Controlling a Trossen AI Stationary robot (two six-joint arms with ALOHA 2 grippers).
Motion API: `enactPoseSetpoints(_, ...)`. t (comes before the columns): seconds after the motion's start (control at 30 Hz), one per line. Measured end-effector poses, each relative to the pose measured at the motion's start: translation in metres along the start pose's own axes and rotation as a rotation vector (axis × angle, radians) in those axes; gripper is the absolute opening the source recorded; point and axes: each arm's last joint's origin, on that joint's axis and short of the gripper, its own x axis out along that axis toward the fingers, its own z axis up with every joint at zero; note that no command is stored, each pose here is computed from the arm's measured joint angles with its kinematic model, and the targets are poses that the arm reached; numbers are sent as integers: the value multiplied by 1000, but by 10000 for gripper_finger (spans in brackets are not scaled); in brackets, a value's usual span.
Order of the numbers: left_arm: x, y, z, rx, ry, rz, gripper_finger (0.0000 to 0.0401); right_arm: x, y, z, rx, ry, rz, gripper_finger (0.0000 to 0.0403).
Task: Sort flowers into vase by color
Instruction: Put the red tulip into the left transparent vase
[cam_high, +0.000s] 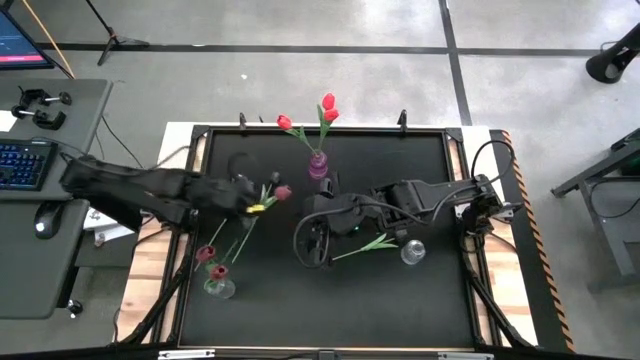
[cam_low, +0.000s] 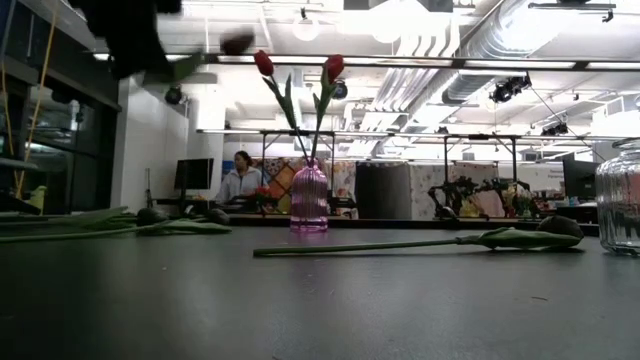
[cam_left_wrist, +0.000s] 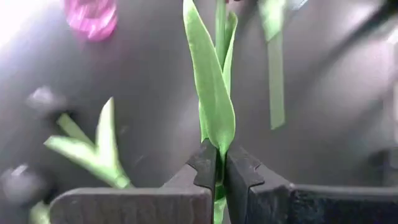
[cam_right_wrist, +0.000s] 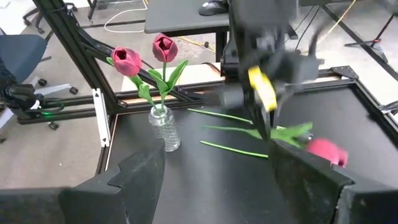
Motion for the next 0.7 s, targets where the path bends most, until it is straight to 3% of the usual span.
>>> enactPoseSetpoints(0.33, -93, 11, 6, -57, -547, -272, 0, 3, -10, 3, 4, -5, -22, 271)
enactPoseSetpoints(0.57, -137, 12, 5, 88, -764, -612, 0, 4, -15, 4, 13, -6, -33, 271)
enactPoseSetpoints(0.7, -155, 11, 10, 134, -932, -702, 0, 4, -16, 4, 30, -7, -37, 271)
